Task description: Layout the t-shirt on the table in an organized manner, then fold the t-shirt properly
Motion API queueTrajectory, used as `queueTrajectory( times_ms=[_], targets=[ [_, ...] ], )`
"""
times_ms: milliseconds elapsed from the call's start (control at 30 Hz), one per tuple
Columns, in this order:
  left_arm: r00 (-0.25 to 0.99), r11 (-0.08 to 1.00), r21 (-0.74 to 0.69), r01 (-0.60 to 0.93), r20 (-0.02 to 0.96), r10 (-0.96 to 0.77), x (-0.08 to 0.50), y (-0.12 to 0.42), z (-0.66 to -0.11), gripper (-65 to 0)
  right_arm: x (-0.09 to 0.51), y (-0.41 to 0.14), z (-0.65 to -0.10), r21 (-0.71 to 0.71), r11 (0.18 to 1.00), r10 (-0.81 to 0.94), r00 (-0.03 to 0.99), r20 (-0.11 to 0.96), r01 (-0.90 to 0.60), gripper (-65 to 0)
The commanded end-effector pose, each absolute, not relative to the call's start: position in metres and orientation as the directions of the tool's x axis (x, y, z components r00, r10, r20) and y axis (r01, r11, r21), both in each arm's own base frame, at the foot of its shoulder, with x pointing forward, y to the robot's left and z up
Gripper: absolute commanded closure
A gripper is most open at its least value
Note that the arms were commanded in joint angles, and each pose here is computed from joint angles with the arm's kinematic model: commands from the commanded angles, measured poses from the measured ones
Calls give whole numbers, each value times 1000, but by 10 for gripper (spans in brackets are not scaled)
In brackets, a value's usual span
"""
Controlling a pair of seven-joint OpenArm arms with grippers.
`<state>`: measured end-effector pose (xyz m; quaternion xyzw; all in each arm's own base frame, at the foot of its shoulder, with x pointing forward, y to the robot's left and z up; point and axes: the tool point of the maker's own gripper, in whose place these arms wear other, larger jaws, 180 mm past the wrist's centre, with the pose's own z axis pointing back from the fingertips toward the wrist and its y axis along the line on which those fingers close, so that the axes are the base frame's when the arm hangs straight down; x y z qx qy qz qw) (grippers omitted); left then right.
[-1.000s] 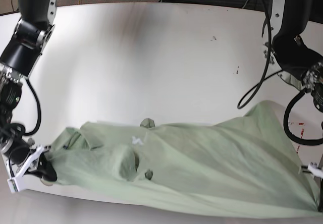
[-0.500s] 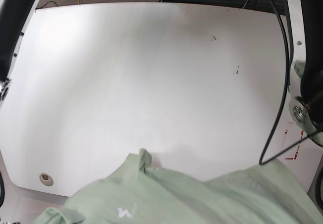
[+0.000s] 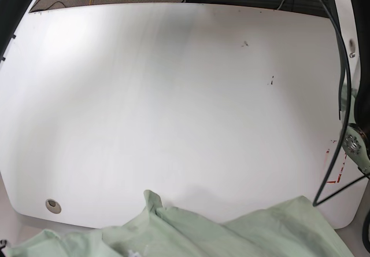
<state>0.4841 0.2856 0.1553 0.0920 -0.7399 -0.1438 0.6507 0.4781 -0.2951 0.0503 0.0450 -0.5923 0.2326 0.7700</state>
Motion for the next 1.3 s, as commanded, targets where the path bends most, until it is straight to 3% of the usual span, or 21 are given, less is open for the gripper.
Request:
queueTrajectory(
  times_ms=[0,333,600,867,1267],
  targets=[
    [-148,935,355,-14,924,-353,472,295,154,0,472,-314,31,-176,906,280,236,931,-384,0],
    [0,874,487,-10,874,-487,447,278,35,0,428,-335,-107,40,933,119,414,903,-356,0],
    [181,900,430,69,882,-435,419,277,-80,0,383,-313,-201,160,923,57,536,842,-350,0],
    [377,930,337,143,850,-367,364,287,-184,0,333,-289,-257,229,917,18,606,796,-327,0],
    [590,956,220,193,753,-293,285,296,-275,0,276,-259,-309,216,929,55,689,722,-301,0]
  ],
)
